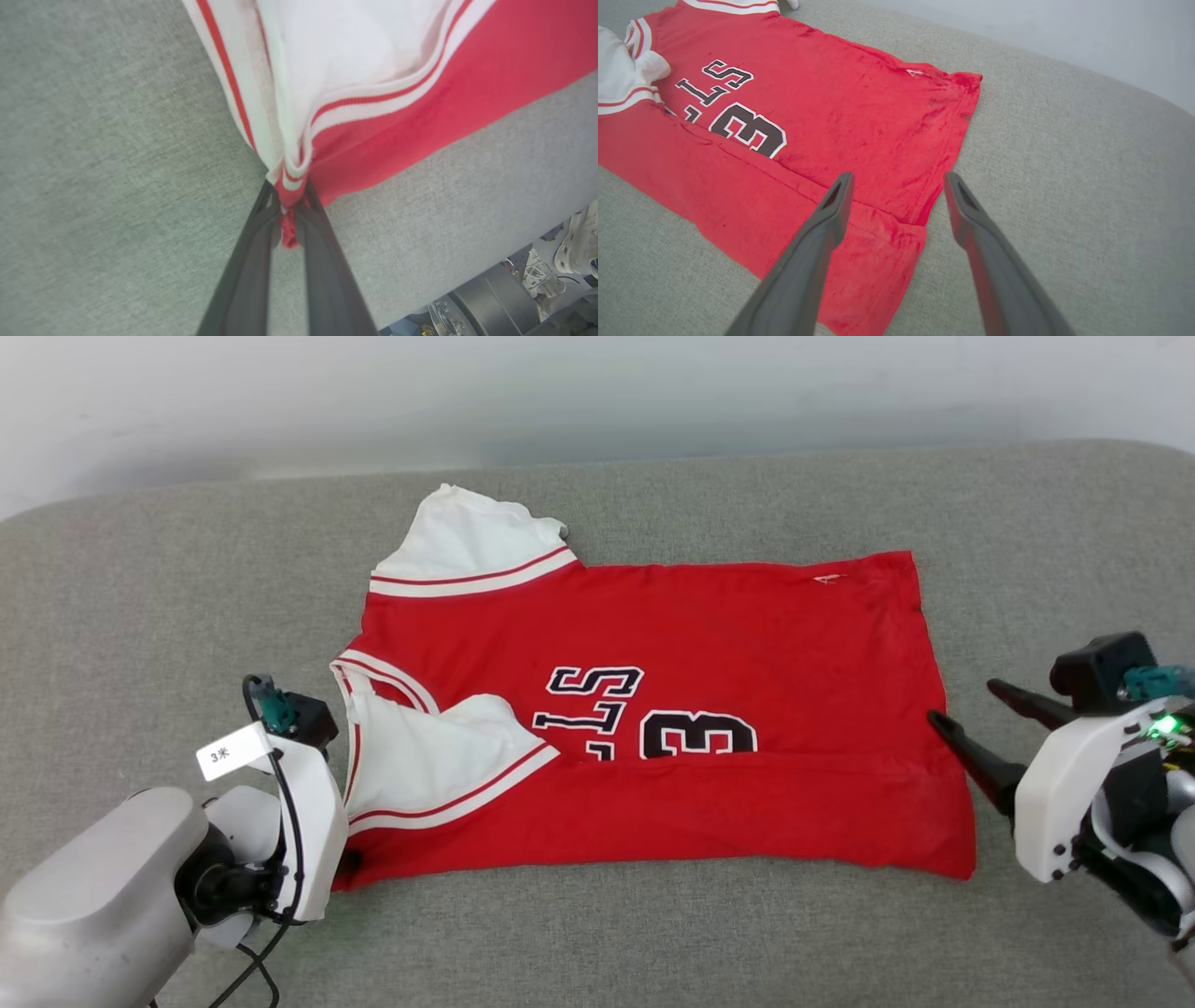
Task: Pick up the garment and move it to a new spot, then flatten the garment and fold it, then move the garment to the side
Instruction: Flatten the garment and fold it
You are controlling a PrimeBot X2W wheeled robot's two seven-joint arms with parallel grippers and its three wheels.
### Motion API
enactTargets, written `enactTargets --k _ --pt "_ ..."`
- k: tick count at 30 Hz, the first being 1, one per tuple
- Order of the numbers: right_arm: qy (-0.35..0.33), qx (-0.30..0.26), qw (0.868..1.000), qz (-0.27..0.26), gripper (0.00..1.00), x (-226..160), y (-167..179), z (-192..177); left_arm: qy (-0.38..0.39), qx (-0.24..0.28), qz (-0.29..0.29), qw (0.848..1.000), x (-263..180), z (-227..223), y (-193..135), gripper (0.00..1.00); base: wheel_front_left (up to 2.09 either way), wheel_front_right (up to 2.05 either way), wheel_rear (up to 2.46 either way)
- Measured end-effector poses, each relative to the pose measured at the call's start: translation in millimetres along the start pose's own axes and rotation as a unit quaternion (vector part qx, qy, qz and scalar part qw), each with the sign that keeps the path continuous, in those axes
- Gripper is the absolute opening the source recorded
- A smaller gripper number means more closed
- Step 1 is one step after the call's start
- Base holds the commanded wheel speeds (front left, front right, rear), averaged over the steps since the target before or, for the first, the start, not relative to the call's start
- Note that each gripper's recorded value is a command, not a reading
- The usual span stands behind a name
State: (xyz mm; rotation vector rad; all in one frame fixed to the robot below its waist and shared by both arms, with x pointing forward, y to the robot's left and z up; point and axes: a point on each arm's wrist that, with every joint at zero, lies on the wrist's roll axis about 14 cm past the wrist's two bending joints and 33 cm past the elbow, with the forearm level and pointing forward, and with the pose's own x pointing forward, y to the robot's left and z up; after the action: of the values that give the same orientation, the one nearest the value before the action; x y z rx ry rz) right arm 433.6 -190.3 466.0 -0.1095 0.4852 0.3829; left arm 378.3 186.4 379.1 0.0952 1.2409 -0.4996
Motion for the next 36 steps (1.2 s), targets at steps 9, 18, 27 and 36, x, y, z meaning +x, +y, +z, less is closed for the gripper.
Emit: enactTargets --k 9,18,27,36 --pt "0.082 -0.075 0.994 0.011 1.00 -16.8 -4.7 21.2 -0.059 0.034 0.004 0.998 -27.6 11.6 -4.2 0.00 0.00 0.00 0.00" --pt "0.276 -0.055 0.959 0.033 1.00 -29.9 -9.6 -24.6 -0.079 0.061 -0.010 0.995 -32.0 21.0 -15.2 0.00 0.00 0.00 0.00" --pt "0.340 0.018 0.938 0.058 1.00 -5.4 8.2 -78.8 -0.081 0.063 -0.016 0.995 -21.1 30.3 -12.1 0.00 0.00 0.00 0.00" --pt "0.362 0.045 0.928 0.073 1.00 4.9 23.7 -115.6 -0.074 0.051 -0.020 0.996 -10.9 25.6 -8.6 0.00 0.00 0.00 0.00"
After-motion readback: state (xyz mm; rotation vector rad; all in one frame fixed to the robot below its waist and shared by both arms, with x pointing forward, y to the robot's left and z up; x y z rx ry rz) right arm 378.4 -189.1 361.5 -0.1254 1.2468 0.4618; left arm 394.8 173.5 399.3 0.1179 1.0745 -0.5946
